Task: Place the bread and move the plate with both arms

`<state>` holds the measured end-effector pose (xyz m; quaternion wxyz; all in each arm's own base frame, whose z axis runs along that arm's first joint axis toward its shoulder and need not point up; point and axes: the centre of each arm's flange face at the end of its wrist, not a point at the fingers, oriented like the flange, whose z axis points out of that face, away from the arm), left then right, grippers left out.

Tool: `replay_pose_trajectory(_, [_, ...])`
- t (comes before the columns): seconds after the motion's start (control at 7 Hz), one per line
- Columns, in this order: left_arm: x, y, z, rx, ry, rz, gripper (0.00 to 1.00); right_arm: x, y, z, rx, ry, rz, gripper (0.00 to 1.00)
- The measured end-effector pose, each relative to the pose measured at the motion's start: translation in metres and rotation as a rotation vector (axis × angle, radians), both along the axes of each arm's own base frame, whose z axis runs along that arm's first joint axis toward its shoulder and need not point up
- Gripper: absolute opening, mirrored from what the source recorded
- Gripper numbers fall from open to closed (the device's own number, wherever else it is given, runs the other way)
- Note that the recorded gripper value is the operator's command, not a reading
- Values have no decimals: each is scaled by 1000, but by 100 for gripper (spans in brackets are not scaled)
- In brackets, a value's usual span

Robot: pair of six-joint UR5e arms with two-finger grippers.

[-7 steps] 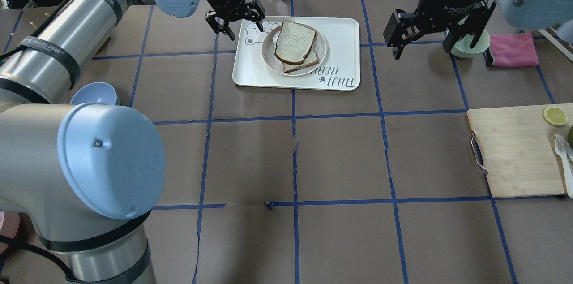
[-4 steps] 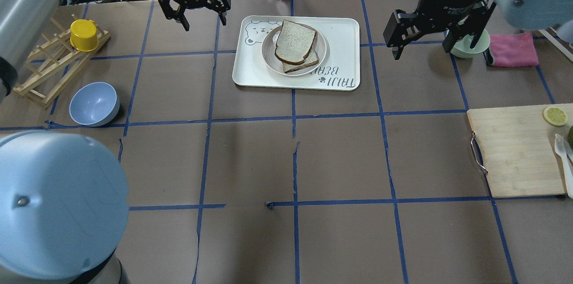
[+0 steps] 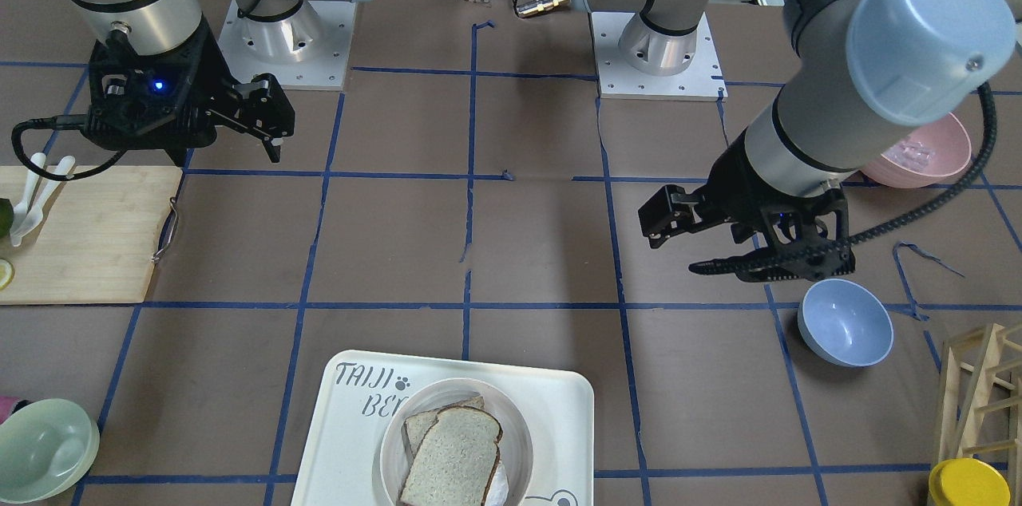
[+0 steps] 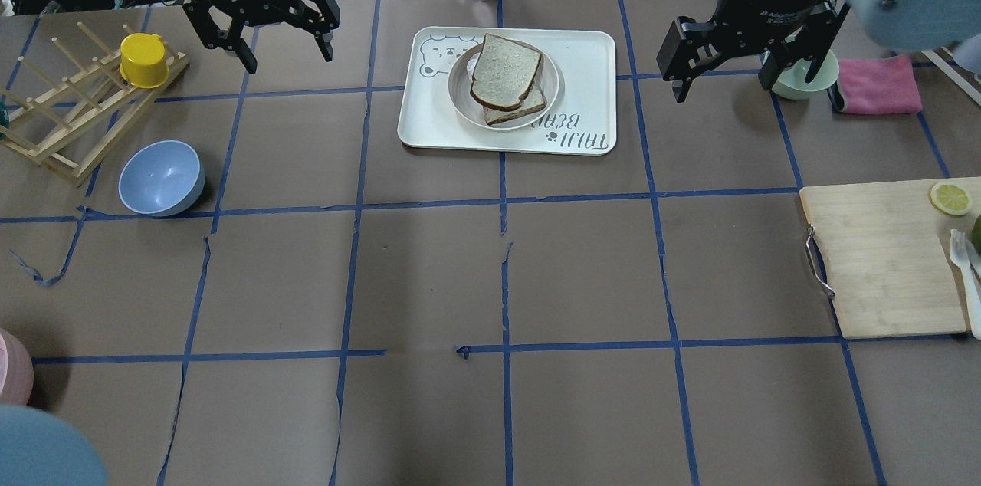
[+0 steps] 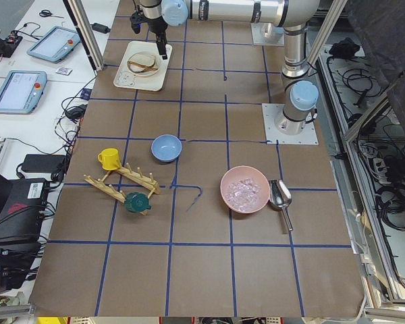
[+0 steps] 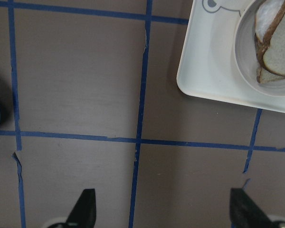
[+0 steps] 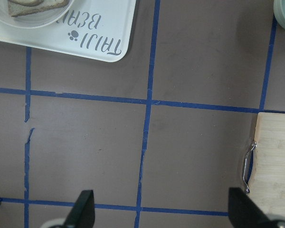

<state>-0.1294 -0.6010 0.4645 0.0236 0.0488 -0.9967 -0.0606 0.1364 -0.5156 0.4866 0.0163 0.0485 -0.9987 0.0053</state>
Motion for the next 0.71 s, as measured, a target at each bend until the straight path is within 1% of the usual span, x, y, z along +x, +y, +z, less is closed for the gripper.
replay_pose_trajectory(0.43, [1, 62, -5, -4, -5, 3, 100, 0, 0, 0, -3, 0, 0, 100])
replay_pose_trajectory(0.71, [10, 80, -8, -24, -6, 6, 100, 0, -2, 2, -18, -4, -3, 100])
